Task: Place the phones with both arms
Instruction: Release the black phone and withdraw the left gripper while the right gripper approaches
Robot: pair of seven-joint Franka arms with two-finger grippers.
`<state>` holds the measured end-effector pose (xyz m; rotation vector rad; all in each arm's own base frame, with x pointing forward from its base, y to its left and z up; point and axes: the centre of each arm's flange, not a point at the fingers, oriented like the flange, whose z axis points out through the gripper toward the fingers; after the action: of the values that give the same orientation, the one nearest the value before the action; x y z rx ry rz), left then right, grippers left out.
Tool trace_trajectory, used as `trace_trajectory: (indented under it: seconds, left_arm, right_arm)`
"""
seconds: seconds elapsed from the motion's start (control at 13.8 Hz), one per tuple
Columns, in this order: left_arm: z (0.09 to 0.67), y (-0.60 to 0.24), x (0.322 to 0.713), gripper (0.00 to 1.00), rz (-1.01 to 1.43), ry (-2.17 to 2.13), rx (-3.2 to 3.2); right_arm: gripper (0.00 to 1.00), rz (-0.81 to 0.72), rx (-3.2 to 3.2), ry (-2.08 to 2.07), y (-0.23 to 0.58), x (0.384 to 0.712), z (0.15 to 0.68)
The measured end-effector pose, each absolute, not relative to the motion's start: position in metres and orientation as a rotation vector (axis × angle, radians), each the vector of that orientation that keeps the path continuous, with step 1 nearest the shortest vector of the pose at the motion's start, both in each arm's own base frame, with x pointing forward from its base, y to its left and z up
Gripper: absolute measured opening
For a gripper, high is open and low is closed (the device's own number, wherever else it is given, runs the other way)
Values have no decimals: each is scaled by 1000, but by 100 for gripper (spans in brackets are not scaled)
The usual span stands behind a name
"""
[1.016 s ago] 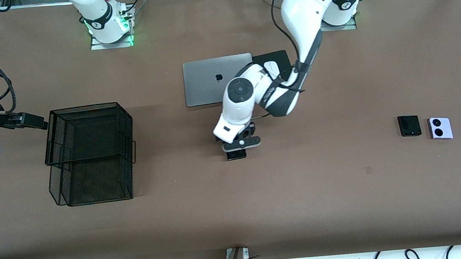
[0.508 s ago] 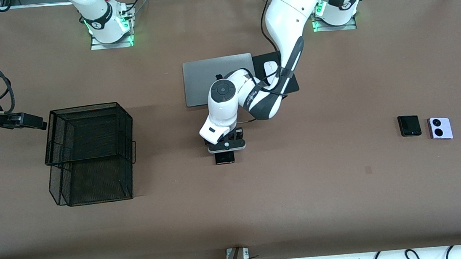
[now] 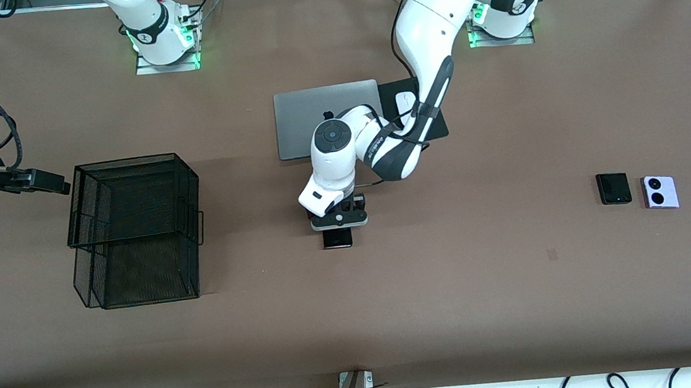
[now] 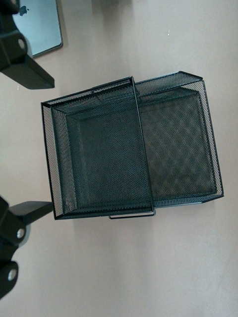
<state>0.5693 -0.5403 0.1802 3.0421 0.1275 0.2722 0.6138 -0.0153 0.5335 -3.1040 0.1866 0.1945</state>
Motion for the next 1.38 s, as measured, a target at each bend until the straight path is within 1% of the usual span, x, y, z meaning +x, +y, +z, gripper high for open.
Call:
trace_trajectory:
  seconds: [0.07,0.15,0.22,0.51,0.73,1.02,1.23,1.38]
  left_arm:
    - [178,-542,568,84,281,121,3042]
    - [177,-543,568,93,302,115,3038]
    - [177,-544,567,99,323,114,3038]
    - [193,-546,573,100,354,142,3044]
    - [228,-520,597,100,319,217,3105]
    - [287,-432,648,100,171,168,3196]
    - [301,-355,673,100,-6,53,3262]
    - [300,-307,681,100,-116,-19,3285]
  right_arm:
    - [100,194,-3104,187,-15,614,533]
    - [100,194,-3104,187,-15,614,533]
    - [100,194,-3104,187,-15,614,533]
    - [100,194,-3104,188,-16,614,533]
    - [100,194,-3104,188,-16,614,533]
    - [100,194,-3104,185,-15,614,533]
    - [100,197,-3107,135,4,614,533]
    - [100,204,-3111,54,37,614,530]
